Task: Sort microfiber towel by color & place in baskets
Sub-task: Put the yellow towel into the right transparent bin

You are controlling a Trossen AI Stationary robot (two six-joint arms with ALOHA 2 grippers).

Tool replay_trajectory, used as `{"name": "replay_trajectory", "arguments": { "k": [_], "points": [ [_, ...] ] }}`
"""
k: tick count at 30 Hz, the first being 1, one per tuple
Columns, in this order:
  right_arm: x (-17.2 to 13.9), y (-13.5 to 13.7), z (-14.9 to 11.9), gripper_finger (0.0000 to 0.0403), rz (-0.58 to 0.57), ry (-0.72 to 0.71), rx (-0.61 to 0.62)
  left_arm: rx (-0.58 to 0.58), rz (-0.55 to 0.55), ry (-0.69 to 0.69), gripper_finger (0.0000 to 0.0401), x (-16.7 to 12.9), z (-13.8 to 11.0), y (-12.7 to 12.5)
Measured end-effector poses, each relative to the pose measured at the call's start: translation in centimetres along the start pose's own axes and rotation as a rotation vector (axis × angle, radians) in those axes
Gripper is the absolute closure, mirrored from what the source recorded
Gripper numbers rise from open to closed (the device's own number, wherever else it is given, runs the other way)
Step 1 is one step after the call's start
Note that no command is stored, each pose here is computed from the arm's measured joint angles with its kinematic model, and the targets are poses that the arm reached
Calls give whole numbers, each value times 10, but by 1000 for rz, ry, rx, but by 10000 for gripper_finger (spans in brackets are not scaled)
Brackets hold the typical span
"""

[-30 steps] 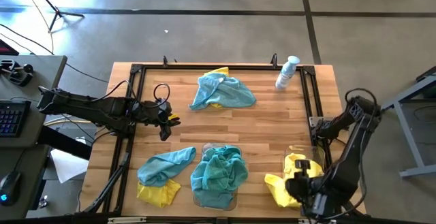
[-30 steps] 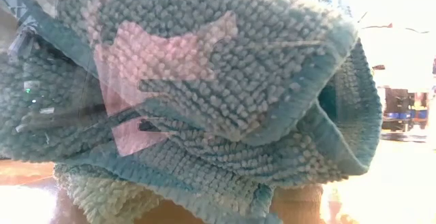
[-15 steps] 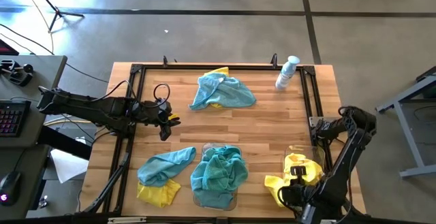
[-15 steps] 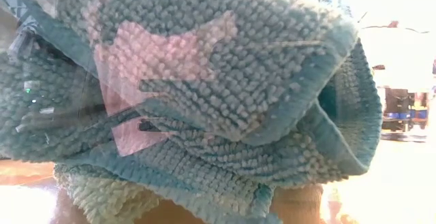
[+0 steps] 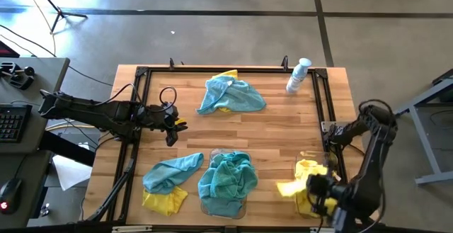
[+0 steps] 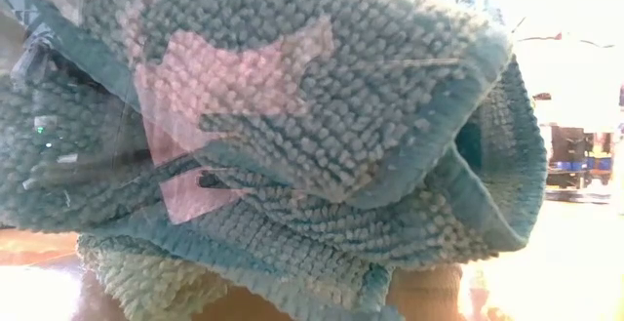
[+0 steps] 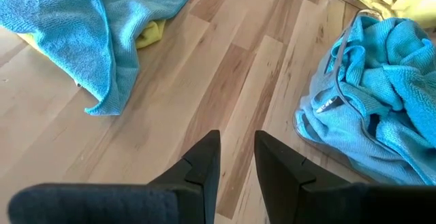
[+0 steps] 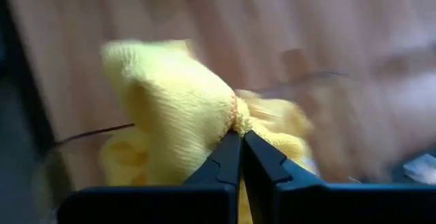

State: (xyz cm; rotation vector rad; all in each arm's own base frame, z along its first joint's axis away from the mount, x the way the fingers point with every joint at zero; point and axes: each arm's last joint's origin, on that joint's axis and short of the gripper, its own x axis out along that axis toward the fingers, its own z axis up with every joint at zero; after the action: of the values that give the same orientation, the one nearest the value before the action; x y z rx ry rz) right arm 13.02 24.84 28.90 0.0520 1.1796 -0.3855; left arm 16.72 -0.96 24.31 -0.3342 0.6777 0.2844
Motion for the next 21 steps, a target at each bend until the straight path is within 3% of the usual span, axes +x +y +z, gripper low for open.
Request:
{"name": "replay_trajectory", "arguments": {
  "k": [11,18,21],
  "points": [
    [-16,-19,-19,402,4,235,155,0,0,0,323,0,0,0],
    [-10,-21,-38,402,-62,531,156,1,0,0,323,0,0,0],
    [-12,-21,-42,403,-64,565,145,1,0,0,323,0,0,0]
  ]
}}
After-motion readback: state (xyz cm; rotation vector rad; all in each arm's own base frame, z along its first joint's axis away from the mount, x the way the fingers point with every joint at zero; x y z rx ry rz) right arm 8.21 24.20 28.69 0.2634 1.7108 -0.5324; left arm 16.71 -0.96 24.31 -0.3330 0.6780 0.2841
